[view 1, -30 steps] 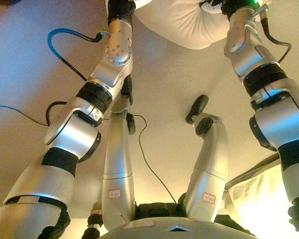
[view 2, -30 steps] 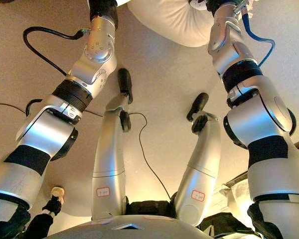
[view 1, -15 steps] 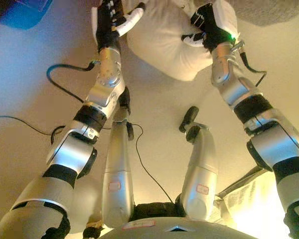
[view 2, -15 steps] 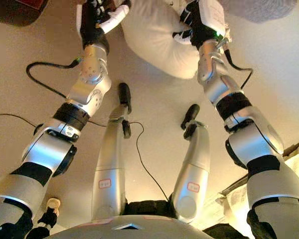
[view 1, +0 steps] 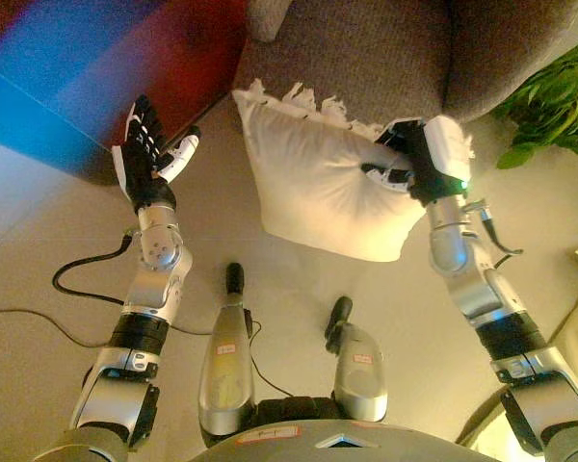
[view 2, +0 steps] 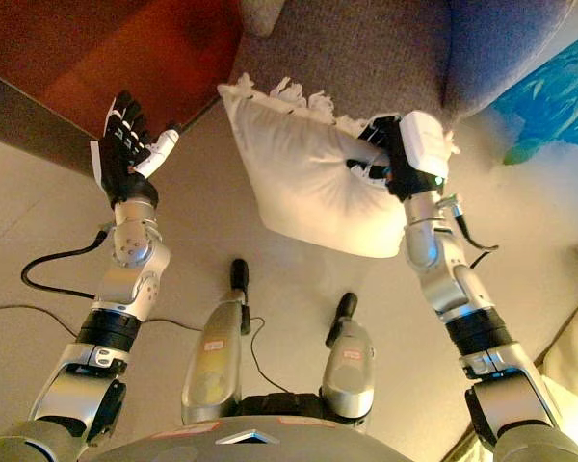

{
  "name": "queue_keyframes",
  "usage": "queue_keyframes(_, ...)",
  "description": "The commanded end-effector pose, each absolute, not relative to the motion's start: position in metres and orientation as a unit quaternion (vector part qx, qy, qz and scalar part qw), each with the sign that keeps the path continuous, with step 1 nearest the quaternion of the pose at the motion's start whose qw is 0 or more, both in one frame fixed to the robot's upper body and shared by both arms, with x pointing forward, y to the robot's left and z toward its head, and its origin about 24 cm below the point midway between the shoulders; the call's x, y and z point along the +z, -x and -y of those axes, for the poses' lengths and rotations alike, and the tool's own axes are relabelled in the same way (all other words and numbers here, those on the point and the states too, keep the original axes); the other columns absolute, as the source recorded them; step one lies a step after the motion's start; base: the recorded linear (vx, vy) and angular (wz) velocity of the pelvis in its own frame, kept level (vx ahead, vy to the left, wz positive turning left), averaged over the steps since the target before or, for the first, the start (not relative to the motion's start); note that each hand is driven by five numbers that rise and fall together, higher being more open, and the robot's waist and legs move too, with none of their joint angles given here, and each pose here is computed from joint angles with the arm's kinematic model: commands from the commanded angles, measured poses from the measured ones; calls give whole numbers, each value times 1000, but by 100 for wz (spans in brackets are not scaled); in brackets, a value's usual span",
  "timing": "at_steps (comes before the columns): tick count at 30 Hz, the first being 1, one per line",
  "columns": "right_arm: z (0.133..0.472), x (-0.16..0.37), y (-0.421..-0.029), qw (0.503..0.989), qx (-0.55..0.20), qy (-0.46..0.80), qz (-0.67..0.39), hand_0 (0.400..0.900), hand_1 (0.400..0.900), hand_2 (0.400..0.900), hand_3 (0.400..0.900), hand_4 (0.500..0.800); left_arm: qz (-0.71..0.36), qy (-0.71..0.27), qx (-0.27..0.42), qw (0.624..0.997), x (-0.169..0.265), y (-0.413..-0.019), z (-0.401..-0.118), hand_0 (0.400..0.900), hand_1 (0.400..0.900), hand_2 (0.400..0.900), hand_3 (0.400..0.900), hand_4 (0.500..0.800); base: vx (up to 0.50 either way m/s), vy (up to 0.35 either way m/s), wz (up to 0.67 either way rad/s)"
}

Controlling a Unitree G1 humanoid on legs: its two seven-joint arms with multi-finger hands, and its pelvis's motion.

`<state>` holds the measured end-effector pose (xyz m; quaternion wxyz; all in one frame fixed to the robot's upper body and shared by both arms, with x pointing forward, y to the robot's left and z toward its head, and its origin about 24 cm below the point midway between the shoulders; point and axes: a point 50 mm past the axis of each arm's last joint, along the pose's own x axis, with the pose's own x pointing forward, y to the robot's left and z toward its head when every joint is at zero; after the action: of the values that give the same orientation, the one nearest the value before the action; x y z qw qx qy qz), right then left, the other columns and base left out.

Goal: Pick up the pillow and put it on the sofa.

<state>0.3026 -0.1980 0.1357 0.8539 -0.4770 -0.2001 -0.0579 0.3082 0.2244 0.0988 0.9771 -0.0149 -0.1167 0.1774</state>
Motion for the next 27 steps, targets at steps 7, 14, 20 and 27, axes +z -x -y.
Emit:
queue_keyframes(7,207,222,-284,807,-143,410,399,400,400,400,400,500,156,-6,140,978,100,-297,-217,900,900,900,900,800,133,55,0)
queue_keyframes(14,215,231,-331,857,-118,368,341,400,400,400,400,500,144,18,103,984,96,-300,-211,900,900,900,900,800,60,-12,-1)
queue_keyframes(20,239,267,-371,853,-157,408,286,400,400,400,400,500,123,26,84,989,86,-302,-211,900,900,900,900,800,20,-38,22)
queue_keyframes(27,289,315,-383,839,-261,425,219,400,400,400,400,500,114,42,30,992,78,-299,-200,900,900,900,900,800,-15,-52,32)
